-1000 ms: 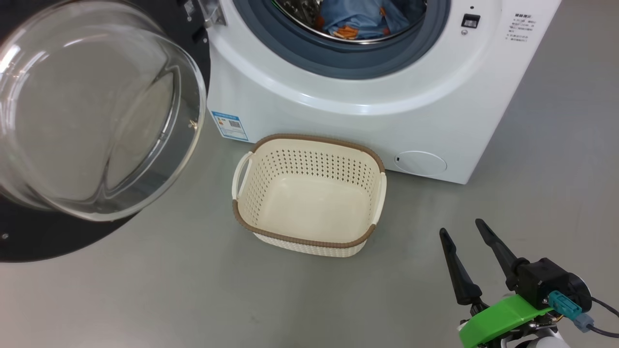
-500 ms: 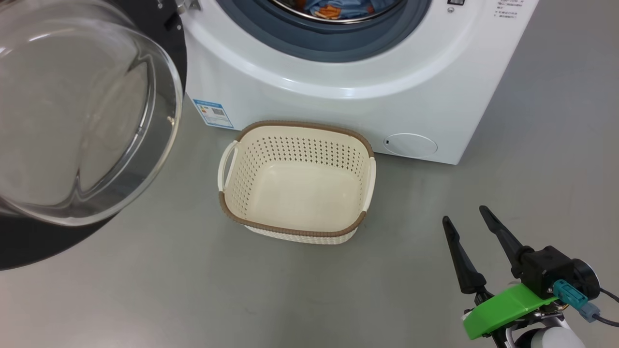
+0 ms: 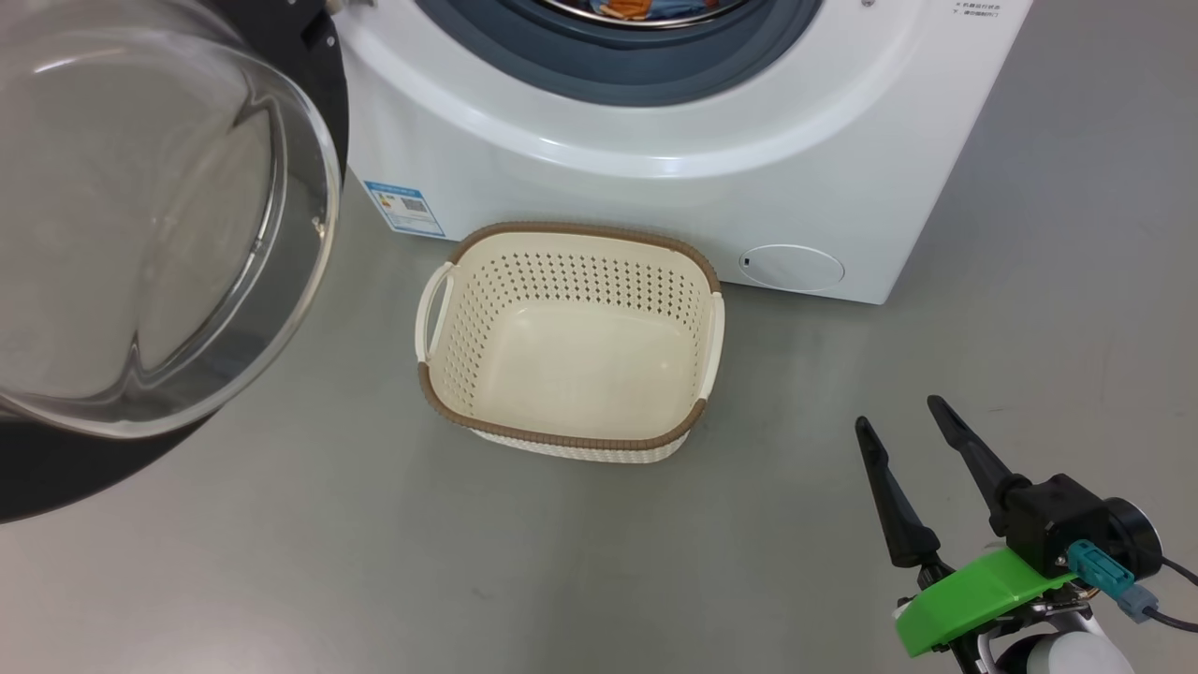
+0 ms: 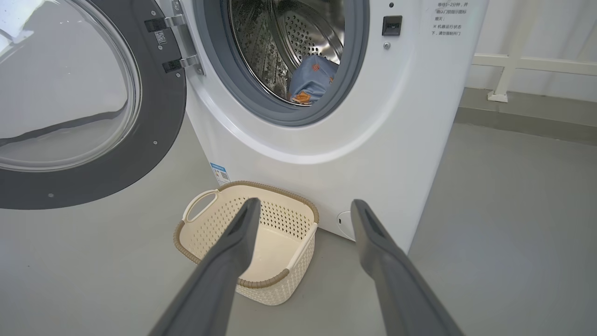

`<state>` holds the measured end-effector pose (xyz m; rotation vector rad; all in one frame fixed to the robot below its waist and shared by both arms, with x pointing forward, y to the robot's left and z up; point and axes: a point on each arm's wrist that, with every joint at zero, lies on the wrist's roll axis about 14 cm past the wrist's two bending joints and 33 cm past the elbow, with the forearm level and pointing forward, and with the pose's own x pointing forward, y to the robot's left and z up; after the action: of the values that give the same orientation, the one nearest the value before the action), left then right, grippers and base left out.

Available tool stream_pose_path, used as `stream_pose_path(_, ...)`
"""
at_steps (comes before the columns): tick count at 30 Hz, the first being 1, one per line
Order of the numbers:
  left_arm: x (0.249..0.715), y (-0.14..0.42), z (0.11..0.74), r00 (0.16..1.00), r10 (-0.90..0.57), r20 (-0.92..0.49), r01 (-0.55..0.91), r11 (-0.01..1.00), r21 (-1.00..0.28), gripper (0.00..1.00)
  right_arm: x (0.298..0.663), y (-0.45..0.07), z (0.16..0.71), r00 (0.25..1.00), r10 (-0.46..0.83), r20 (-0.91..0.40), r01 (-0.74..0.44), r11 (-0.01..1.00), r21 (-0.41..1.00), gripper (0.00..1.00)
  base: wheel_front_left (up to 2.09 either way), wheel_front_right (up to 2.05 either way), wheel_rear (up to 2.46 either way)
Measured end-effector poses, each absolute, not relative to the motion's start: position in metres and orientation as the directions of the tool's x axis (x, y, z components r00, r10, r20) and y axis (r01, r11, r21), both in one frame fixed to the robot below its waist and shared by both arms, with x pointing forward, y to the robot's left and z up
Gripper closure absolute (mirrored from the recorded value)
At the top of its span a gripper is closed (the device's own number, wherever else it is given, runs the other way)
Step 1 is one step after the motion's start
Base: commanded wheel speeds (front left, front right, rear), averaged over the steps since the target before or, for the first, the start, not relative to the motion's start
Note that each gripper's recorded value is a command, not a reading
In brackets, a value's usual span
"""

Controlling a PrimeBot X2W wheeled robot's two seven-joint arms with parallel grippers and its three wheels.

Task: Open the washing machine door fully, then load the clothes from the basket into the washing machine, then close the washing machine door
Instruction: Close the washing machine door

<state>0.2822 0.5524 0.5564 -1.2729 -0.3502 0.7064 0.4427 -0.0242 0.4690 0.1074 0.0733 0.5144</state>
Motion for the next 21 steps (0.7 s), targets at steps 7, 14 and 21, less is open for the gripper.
stream_pose_path(7,0.2843,0.5447,0.5541,0.771,0.622,-0.140,-0.274,0.125,-0.954,1.00,0.4429,-0.0219,0.4708,0.865,0.500,-0.038,-0.493,0.862,0.120,0.00,0.00,0.00,0.00)
stream_pose_path(14,0.2884,0.5438,0.5540,0.771,0.622,-0.137,-0.275,0.131,-0.952,1.00,0.4427,-0.0238,0.4698,0.866,0.499,-0.044,-0.492,0.863,0.115,0.00,0.00,0.00,0.00)
stream_pose_path(21,0.2912,0.5423,0.5509,0.781,0.606,-0.151,-0.297,0.148,-0.943,1.00,0.4435,-0.0264,0.4673,0.868,0.494,-0.051,-0.486,0.866,0.115,0.00,0.00,0.00,0.00)
